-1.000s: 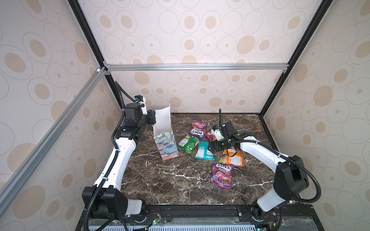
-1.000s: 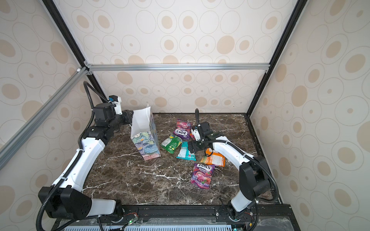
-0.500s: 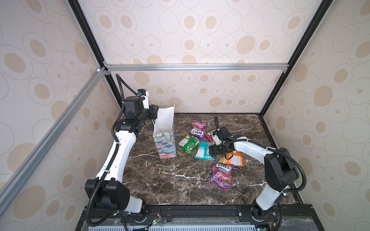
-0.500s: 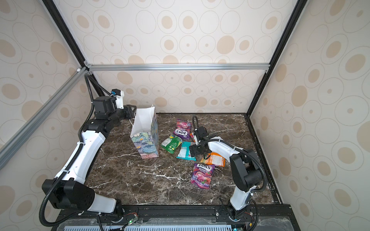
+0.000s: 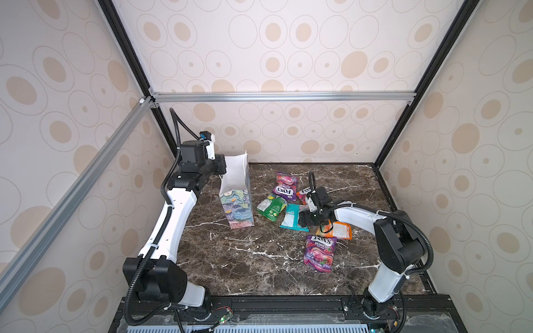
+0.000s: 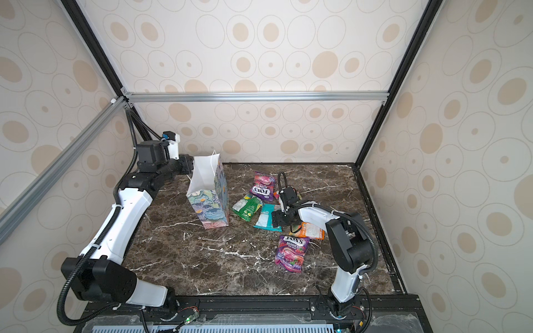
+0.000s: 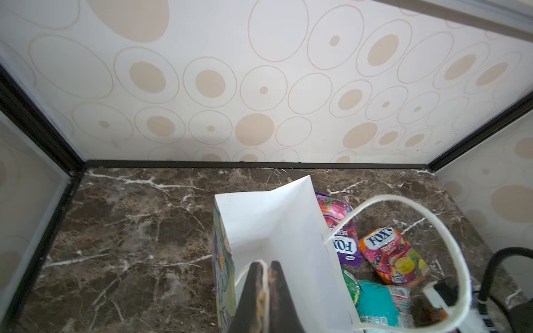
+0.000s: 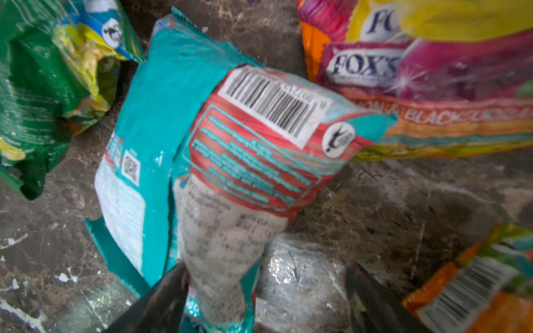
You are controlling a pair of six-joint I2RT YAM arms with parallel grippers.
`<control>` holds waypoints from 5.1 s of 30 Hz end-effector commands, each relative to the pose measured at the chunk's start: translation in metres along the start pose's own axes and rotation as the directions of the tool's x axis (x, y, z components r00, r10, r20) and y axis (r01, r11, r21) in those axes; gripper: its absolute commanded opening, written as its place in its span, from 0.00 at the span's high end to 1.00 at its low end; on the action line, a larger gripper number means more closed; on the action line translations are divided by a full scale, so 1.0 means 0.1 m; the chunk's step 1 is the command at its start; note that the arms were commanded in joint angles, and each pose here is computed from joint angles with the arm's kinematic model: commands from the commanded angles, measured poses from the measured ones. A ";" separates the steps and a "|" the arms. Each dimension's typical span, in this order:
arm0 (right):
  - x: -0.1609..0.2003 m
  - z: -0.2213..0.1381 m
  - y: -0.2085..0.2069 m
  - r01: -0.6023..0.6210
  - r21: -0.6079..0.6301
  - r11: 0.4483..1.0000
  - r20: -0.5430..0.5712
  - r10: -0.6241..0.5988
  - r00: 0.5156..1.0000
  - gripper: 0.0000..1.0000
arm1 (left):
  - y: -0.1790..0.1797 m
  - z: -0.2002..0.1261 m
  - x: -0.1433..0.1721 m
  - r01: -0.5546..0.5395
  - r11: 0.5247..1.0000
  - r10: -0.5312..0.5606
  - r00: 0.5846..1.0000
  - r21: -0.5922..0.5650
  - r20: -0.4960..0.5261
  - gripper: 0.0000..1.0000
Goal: Place the snacks into the paper bag
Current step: Rotate the paper bag at the center of the table, then pick up the snack at the center of the table, then place the snack in the paper bag, then pick up the snack at the center of the table.
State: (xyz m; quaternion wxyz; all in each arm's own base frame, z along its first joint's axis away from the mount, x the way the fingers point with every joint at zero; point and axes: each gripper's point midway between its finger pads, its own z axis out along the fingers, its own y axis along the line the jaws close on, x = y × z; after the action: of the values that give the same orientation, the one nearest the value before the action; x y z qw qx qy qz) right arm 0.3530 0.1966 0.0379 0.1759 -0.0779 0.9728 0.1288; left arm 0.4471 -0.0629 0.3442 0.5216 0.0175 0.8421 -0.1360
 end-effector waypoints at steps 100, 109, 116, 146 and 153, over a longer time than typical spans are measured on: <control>-1.02 -1.87 2.22 0.556 0.035 0.830 0.177 -0.553 0.814 0.92 | -0.73 -0.35 -0.01 -0.115 0.984 0.107 0.992 0.134 0.063 1.00; -0.95 -2.00 2.17 0.546 0.037 0.837 0.171 -0.544 0.822 0.91 | -0.52 -0.37 0.01 -0.122 0.992 0.121 0.991 0.013 0.062 1.00; -1.01 -2.09 2.29 0.547 0.000 0.837 0.229 -0.533 0.815 0.87 | -0.57 -0.35 0.04 -0.127 0.991 0.124 0.990 0.051 0.061 1.00; -0.71 -1.99 0.68 0.121 -0.158 0.980 0.408 -0.046 0.912 0.30 | -0.62 -0.56 -0.26 -0.149 0.983 0.133 0.980 0.106 0.145 1.00; -0.63 -0.94 0.87 0.023 -0.382 0.924 0.333 0.115 0.936 0.27 | -0.70 -0.48 -0.21 -0.118 0.974 0.093 0.987 0.194 0.131 1.00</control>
State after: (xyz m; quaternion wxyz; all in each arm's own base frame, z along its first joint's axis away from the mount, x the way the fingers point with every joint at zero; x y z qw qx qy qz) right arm 0.3434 0.2279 0.1539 0.2885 -0.0846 0.9228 0.2408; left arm 0.4057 -0.1103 0.3690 0.5447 0.0932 0.8151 -0.1740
